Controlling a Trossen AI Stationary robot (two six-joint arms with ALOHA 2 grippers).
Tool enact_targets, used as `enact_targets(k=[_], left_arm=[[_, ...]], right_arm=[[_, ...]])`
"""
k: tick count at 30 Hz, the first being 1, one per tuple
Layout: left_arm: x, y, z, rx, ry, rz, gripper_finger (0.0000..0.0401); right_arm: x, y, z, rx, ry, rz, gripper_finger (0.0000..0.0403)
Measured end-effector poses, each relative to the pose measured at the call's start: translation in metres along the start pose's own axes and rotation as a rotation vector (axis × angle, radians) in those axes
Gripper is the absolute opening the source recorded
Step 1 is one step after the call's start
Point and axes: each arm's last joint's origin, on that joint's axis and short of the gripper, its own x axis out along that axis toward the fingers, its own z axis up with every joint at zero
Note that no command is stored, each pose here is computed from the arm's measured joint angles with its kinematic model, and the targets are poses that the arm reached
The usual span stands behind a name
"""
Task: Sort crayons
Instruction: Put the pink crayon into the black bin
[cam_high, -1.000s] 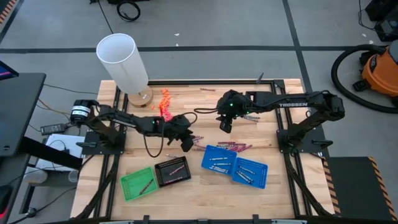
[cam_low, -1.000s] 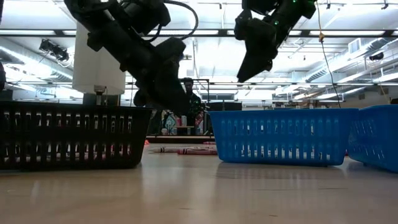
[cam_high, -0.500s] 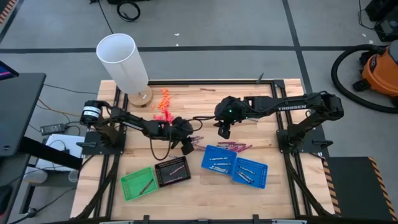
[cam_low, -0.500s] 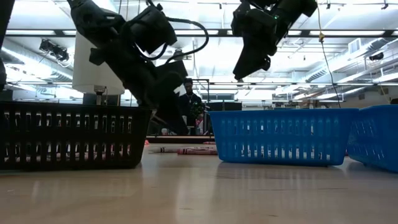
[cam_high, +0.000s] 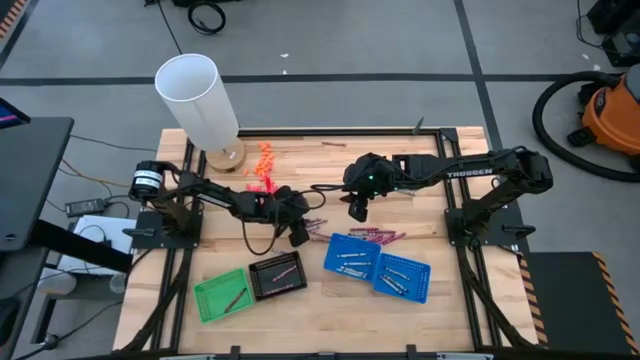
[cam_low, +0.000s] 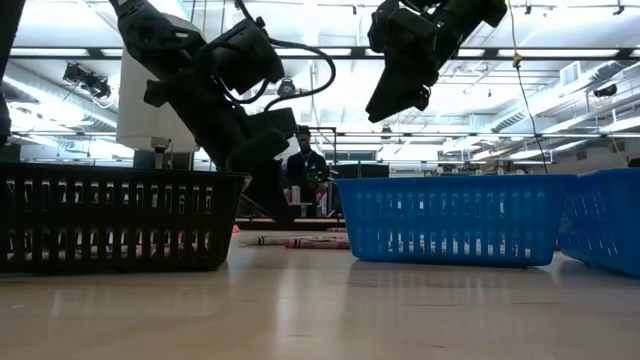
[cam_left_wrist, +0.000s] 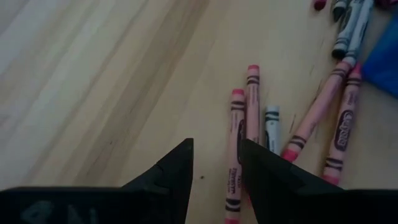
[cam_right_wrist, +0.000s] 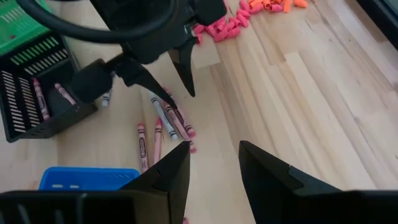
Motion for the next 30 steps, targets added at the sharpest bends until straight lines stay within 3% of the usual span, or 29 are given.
enact_targets(k=[21, 30], left_arm=[[0.009, 0.015, -0.008, 0.009, 0.105, 0.007, 0.0137], [0.014, 0.018, -0.013, -0.061, 0.17, -0.017, 0.0019]], right_arm=[[0.0, 0.001, 0.0, -0.001, -0.001, 0.012, 0.0146], [0.0, 0.005, 0.0, -0.051, -0.004, 0.021, 0.0146]])
